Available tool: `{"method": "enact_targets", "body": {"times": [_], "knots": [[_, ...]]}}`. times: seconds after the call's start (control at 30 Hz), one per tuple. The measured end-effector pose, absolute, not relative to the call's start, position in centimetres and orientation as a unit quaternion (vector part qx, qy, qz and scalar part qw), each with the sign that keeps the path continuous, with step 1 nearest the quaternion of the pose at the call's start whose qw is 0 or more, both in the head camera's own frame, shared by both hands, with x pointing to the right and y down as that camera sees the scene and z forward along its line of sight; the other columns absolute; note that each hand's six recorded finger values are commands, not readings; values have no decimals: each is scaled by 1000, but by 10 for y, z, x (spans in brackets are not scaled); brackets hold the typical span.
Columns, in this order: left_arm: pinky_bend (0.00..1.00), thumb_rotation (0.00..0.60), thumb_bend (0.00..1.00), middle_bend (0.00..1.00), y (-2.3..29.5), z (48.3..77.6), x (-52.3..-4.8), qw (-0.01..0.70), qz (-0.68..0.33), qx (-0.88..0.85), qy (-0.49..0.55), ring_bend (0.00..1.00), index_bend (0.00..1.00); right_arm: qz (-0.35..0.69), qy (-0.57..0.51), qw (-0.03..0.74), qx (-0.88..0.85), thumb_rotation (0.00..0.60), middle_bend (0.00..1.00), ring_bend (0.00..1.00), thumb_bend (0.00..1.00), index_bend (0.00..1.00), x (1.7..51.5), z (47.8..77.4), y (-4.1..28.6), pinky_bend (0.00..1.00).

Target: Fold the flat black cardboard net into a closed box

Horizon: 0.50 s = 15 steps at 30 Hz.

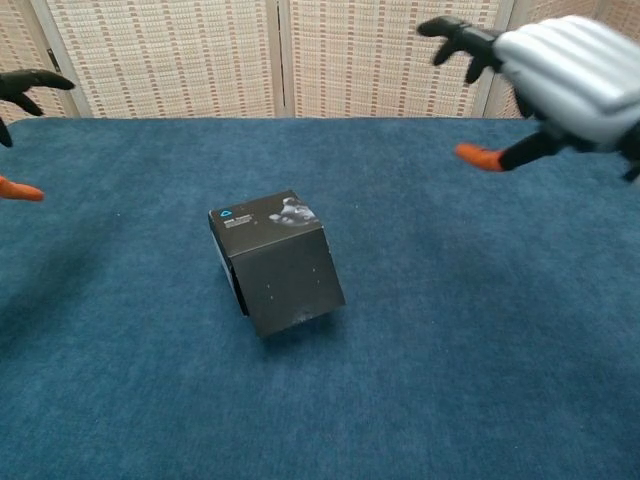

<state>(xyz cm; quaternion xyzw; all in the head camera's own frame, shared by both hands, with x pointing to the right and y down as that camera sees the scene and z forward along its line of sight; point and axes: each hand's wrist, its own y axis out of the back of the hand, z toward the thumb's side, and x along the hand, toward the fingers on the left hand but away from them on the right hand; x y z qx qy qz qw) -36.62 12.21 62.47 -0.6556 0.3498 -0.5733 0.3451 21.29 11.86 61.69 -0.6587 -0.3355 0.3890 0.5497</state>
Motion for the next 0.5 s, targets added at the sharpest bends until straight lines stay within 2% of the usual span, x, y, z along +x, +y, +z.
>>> {"method": "enact_targets", "body": {"times": [0.23,0.5], "knots": [[254,600,208,46,146,604,-413,369,-594,-598,392,126,35,498,-365,481,-623,600,165,53,287,0,331,590,131,226],[236,600,209,55,194,580,-442,367,-613,-563,415,121,40,541,-420,401,-609,600,161,49,287,0,410,565,183,220]]}}
